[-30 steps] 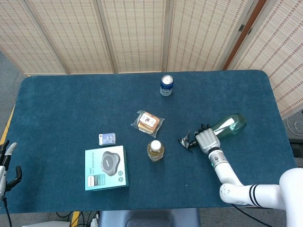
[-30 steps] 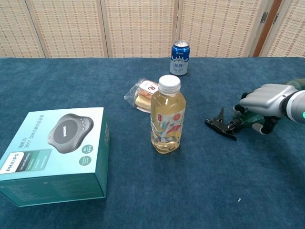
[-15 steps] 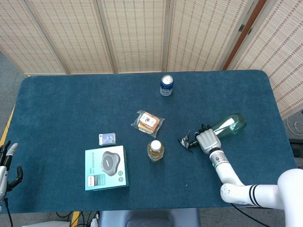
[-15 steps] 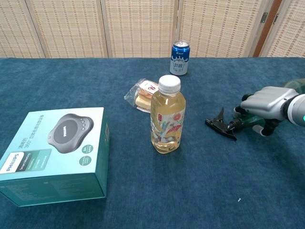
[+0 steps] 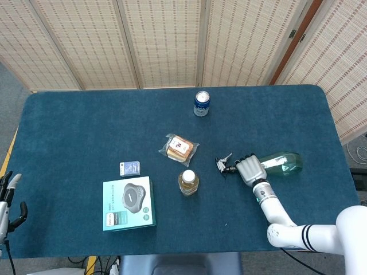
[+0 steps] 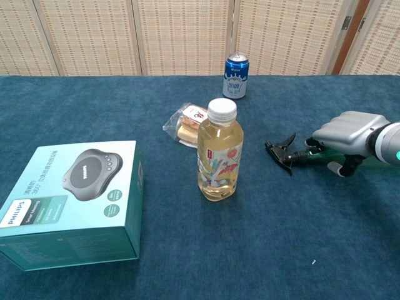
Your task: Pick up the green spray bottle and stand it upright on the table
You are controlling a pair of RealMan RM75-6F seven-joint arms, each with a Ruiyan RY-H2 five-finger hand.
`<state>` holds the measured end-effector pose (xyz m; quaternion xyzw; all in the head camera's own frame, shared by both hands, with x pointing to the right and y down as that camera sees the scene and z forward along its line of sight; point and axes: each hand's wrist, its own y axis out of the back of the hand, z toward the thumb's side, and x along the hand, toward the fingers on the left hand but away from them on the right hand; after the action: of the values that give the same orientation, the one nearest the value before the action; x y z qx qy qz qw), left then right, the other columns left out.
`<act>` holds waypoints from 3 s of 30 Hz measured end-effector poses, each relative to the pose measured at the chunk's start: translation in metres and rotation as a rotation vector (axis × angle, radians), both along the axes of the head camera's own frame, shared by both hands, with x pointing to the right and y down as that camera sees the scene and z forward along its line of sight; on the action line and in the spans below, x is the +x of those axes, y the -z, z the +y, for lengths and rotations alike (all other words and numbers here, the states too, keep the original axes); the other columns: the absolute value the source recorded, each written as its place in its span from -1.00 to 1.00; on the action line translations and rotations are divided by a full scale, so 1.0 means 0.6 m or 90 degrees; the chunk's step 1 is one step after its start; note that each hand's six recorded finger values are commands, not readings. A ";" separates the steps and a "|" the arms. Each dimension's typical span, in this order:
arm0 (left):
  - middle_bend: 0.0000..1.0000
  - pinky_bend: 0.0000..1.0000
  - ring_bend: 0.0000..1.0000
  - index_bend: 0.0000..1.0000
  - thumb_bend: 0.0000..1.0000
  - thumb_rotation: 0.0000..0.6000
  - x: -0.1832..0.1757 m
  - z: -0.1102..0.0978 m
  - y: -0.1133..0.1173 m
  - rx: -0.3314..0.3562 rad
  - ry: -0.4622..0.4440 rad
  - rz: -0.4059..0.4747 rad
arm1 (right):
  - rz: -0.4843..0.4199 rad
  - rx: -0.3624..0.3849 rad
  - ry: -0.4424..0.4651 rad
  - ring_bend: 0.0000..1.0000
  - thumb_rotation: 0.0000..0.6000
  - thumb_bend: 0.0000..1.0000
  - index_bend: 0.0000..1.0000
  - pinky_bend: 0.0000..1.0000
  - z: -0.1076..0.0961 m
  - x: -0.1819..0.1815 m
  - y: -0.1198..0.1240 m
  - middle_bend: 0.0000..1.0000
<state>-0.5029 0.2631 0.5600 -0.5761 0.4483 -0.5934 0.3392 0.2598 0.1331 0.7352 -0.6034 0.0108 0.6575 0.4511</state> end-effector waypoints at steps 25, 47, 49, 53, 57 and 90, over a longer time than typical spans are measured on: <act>-1.00 -1.00 -1.00 -0.91 0.17 1.00 0.012 -0.027 -0.009 -0.016 -0.010 0.000 | -0.192 0.110 -0.103 -0.39 1.00 -0.11 -0.11 -0.30 -0.037 0.003 0.108 0.01; -1.00 -1.00 -1.00 -0.91 0.17 1.00 0.048 -0.029 -0.021 -0.044 -0.041 0.005 | -0.553 0.192 -0.302 -0.39 1.00 -0.12 -0.11 -0.30 -0.058 0.040 0.224 0.01; -1.00 -1.00 -1.00 -0.91 0.17 1.00 0.051 -0.029 -0.020 -0.045 -0.045 0.004 | -0.591 0.189 -0.325 -0.39 1.00 -0.12 -0.11 -0.30 -0.056 0.045 0.227 0.01; -1.00 -1.00 -1.00 -0.91 0.17 1.00 0.055 -0.028 -0.021 -0.049 -0.052 0.000 | -0.647 0.182 -0.356 -0.39 1.00 -0.11 -0.11 -0.30 -0.051 0.058 0.229 0.01; -1.00 -1.00 -1.00 -0.91 0.17 1.00 0.057 -0.029 -0.023 -0.051 -0.054 0.000 | -0.694 0.185 -0.377 -0.39 1.00 -0.11 -0.11 -0.30 -0.046 0.072 0.233 0.01; -1.00 -1.00 -1.00 -0.91 0.17 1.00 0.063 -0.022 -0.058 -0.092 -0.069 -0.007 | -0.952 0.239 -0.601 -0.39 1.00 -0.11 -0.11 -0.30 0.013 0.217 0.136 0.01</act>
<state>-0.4653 0.2500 0.5951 -0.6192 0.3704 -0.6083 0.3307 0.3899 0.1410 0.6536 -0.7315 -0.6412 0.2016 0.1146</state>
